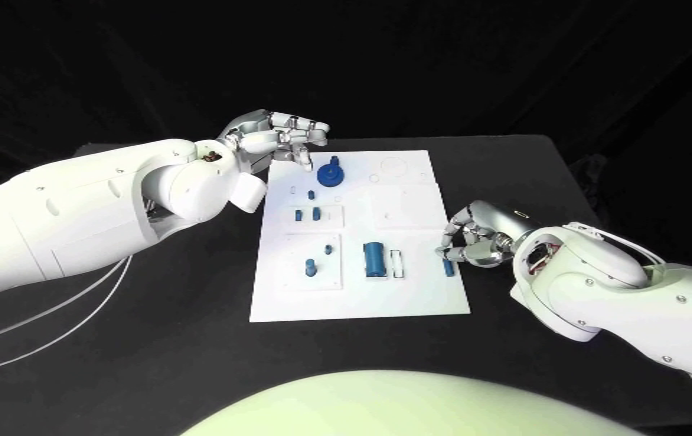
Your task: Assemble the parts on the task board
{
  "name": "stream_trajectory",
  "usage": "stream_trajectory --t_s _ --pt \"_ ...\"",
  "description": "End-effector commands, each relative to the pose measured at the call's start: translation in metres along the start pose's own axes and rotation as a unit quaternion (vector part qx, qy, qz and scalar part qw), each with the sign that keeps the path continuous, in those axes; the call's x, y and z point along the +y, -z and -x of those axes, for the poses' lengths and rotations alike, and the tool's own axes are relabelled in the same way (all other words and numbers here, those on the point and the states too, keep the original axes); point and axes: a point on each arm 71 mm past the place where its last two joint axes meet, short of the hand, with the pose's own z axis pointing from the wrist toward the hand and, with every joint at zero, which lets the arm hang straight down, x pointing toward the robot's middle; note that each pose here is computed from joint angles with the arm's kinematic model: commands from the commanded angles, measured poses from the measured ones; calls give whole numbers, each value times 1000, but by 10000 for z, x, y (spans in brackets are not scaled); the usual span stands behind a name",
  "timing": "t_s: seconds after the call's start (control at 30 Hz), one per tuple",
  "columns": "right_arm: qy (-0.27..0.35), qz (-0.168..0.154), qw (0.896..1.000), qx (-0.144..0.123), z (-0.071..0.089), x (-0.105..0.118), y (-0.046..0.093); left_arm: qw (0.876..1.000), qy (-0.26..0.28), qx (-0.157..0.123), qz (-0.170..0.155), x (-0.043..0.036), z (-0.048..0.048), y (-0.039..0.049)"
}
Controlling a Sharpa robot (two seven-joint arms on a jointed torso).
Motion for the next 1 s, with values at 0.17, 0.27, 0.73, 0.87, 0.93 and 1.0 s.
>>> stream_trajectory --t_s 0.17,0.27,0.73,0.87,0.93,1.0 --pt "61 1 998 -4 15 -99 -18 1000 2 9 -3 -6 -24 -8" --pt "65 -12 998 -2 8 -153 -36 1000 2 10 -3 -5 -30 -11" --pt "65 -50 996 22 -162 -247 -118 1000 2 11 -2 -2 -32 -12" --pt "63 -51 996 31 -206 -231 -117 1000 2 11 -2 -1 -30 -11" --pt "63 -51 996 34 -219 -223 -117 1000 2 11 -2 -1 -32 -12" --pt "63 -51 996 37 -229 -218 -115 1000 2 11 -2 -1 -34 -12"
